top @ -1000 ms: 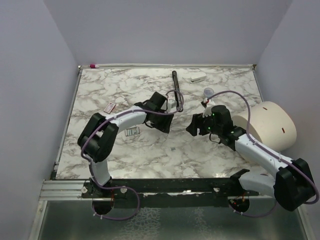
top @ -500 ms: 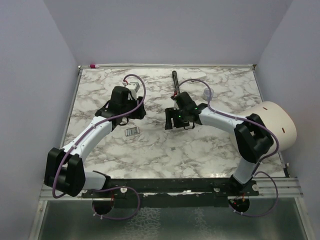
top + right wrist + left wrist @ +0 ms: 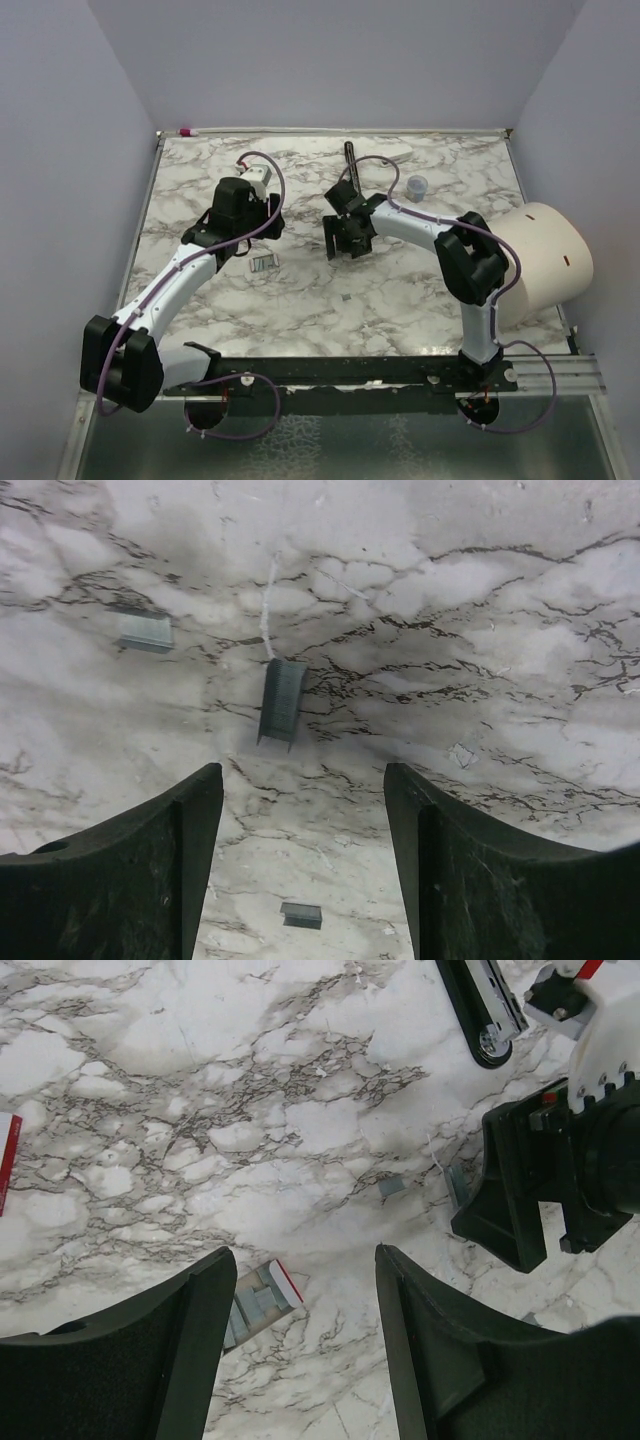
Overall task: Unload the staples from the stapler
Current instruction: Pick up the staple from the center of the board.
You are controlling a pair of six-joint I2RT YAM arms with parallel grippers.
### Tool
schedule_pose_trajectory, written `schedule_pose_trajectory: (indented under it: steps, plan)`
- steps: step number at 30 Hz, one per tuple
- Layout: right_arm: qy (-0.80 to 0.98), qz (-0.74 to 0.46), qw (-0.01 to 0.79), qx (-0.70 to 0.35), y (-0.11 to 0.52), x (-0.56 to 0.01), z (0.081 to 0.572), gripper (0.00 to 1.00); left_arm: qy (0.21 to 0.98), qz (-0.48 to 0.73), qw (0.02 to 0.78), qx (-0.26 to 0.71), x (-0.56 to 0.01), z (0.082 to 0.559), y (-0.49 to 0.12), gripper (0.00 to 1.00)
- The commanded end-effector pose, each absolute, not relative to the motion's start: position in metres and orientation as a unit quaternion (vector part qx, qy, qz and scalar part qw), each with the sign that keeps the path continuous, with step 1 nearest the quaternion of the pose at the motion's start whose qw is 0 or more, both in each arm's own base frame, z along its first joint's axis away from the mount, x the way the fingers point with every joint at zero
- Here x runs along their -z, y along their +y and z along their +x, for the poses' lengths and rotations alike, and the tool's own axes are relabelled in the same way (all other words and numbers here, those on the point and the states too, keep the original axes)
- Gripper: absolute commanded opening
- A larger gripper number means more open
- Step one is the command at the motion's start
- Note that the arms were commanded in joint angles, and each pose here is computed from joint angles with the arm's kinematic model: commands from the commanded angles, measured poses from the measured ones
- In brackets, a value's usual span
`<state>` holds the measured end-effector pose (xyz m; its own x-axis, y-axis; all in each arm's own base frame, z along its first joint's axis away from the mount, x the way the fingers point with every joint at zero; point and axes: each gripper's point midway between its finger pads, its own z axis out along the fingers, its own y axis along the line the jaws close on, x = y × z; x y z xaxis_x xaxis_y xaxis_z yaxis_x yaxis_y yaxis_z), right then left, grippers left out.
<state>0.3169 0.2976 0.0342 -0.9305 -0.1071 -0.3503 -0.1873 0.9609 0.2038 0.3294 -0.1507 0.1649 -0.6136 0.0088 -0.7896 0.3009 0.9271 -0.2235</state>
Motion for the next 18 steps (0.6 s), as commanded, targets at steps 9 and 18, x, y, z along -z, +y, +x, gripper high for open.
schedule_pose_trajectory:
  steps: [9,18]
  plan:
    - [0.985,-0.073,0.15,-0.032,0.3,-0.019,0.314,0.62,0.868,0.099,0.46,0.158,-0.184,0.331,-0.144,0.61]
    - [0.985,-0.064,0.16,0.033,0.291,-0.015,0.324,0.47,0.866,0.102,0.46,0.168,-0.187,0.329,-0.147,0.61]
